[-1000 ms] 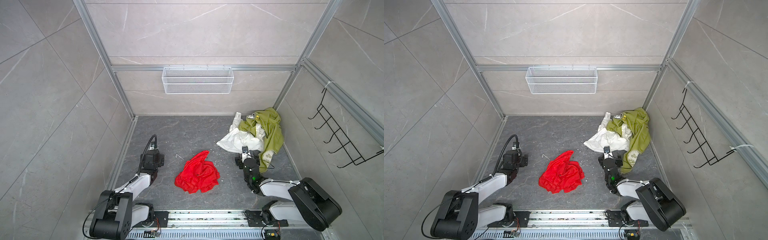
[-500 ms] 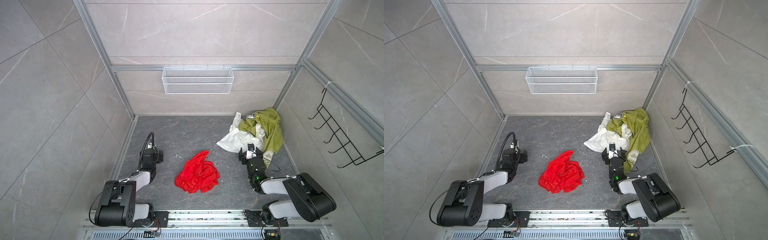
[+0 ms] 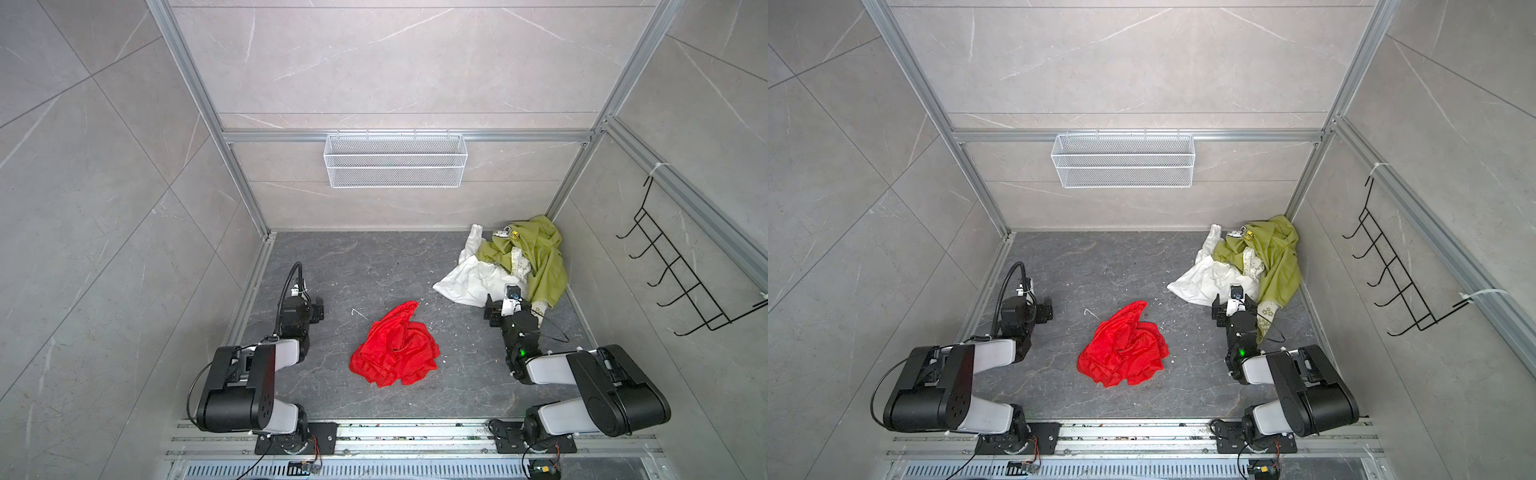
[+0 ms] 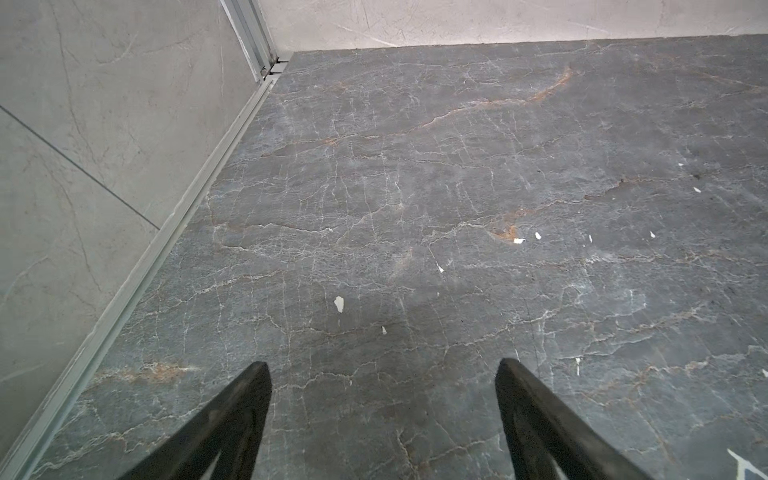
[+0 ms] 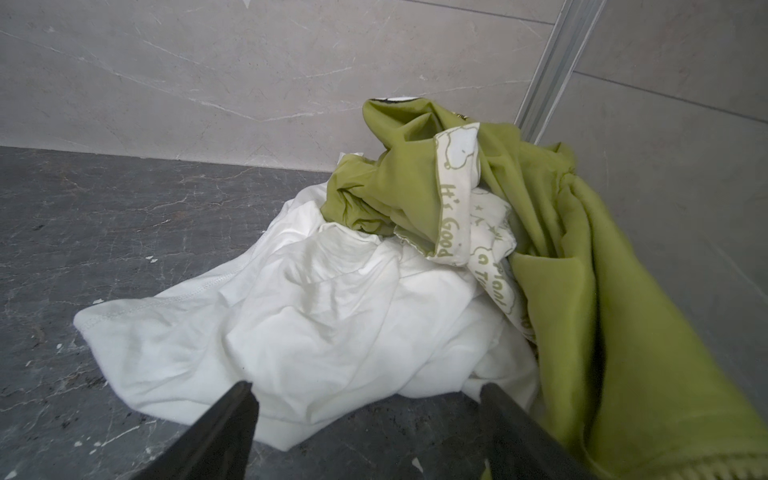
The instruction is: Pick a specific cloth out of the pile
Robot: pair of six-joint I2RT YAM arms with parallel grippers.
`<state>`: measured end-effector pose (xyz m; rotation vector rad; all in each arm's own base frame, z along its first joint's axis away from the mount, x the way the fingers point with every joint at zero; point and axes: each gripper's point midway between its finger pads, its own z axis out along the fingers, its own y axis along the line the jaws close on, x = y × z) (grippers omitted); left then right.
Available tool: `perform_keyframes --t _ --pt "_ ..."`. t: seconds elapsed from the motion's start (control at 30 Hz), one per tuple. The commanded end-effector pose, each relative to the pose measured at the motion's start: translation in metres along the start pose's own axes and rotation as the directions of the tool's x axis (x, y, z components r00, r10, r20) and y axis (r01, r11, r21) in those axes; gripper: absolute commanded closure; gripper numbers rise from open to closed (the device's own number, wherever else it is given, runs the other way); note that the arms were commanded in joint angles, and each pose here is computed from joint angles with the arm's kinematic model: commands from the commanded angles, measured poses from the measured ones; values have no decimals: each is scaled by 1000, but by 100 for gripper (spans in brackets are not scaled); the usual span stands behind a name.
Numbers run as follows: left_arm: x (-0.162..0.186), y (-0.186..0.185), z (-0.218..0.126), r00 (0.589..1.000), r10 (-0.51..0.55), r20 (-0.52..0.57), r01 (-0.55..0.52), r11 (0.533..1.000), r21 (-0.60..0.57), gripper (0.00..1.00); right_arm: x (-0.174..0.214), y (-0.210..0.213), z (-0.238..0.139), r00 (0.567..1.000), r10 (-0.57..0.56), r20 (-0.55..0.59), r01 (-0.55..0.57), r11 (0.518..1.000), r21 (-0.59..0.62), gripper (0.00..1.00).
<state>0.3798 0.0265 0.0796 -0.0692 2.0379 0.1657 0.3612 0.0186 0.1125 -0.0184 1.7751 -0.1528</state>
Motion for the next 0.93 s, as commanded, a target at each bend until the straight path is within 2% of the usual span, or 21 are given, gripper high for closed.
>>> perform_keyframes --t 0.0,0.1,0.2,0.27,0.3,0.7,0.9 --pt "-13 3 1 996 -61 68 61 998 8 12 1 5 7 999 38 -7 -38 998 -45 19" --pt "-10 10 1 994 -79 76 81 997 -21 12 4 7 15 999 45 -22 -47 996 -75 21" --pt "-10 10 1 994 -80 75 82 996 -21 4 8 7 21 996 59 -72 -67 992 -109 19" --pt "-10 11 2 994 -81 74 83 996 -21 0 11 6 28 991 72 -113 -87 988 -128 11" --pt "-10 11 2 994 -82 72 84 996 -22 0 12 5 30 987 82 -135 -100 986 -131 1" --pt "-10 11 2 994 -86 71 88 996 -19 0 15 4 37 983 82 -167 -105 985 -138 0" --pt "-10 12 2 994 -87 71 88 996 -19 0 11 -1 31 986 101 -135 -118 986 -122 0"
